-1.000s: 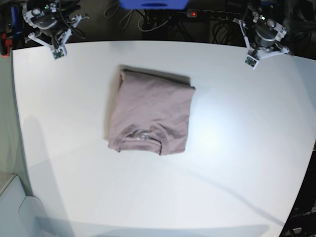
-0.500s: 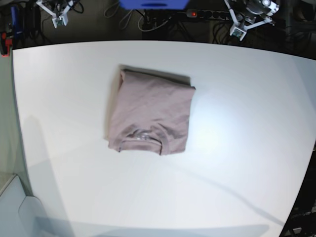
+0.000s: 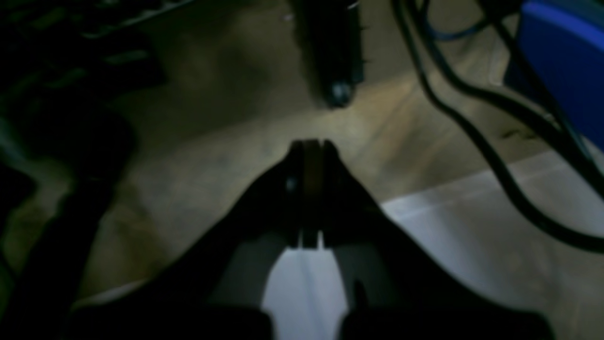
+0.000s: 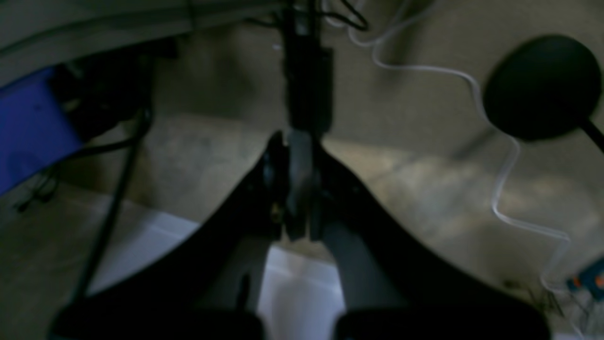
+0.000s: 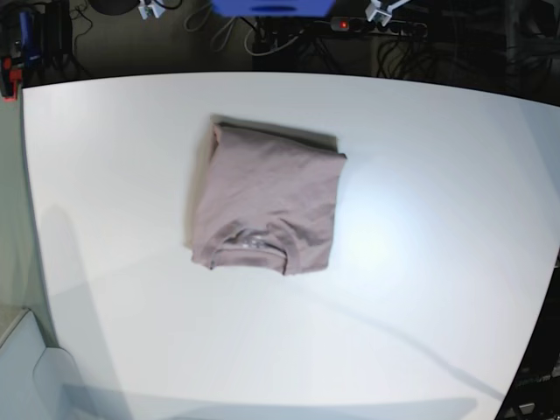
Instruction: Layout the t-shirt on the table in an organized manner, then fold the t-shirt properly
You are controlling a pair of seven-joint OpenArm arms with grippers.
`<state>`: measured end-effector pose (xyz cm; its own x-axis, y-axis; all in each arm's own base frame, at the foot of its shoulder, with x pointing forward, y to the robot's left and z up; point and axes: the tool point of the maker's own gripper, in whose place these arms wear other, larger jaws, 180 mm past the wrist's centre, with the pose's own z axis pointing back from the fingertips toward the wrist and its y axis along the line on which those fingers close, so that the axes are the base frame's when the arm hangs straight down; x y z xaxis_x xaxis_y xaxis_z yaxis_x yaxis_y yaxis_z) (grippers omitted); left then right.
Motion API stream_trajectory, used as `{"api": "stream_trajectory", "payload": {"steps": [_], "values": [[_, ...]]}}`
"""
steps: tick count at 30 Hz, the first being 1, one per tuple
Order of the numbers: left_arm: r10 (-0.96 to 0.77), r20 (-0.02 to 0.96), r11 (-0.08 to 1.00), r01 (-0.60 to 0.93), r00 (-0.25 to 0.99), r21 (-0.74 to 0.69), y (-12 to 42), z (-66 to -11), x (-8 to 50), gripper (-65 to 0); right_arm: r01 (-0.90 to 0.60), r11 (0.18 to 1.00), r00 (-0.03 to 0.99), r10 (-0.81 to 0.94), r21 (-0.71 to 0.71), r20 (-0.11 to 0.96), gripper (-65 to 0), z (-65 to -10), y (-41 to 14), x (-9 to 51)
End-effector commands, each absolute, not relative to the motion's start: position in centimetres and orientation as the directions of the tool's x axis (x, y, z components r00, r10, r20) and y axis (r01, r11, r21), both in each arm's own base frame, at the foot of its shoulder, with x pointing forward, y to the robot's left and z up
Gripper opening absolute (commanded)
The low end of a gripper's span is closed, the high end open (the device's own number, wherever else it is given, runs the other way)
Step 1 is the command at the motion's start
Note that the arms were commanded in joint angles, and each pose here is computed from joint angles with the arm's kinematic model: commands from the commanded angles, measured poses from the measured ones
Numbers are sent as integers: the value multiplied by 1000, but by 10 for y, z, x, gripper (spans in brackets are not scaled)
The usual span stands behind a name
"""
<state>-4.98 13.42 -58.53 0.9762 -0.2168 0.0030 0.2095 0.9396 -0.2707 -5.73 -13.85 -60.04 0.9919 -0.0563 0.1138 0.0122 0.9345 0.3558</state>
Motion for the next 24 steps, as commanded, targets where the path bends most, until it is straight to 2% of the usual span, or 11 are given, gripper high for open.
{"api": "stream_trajectory", "payload": {"steps": [1,6,12,18,24], "values": [[-205,-12,940,193,979,-279,135,-590,-59,-649,1,925,993,-45,380,106,-650,-600,-133,-67],[-120,-27,940,105,992,-324,126,-615,-66,-649,-64,880,992,3,471,128,-650,-606,-93,-67],[-27,-24,933,16,999,-359,115,-635,-61,-649,-6,853,991,-63,521,114,-650,-619,-72,-59],[38,-13,930,-40,999,-365,112,-646,-34,-649,39,953,981,-93,301,167,-650,-642,-106,-43],[63,47,996,-60,997,-71,162,-660,1,-648,-8,1000,975,9,-4,222,-650,-651,-143,-30]]}}
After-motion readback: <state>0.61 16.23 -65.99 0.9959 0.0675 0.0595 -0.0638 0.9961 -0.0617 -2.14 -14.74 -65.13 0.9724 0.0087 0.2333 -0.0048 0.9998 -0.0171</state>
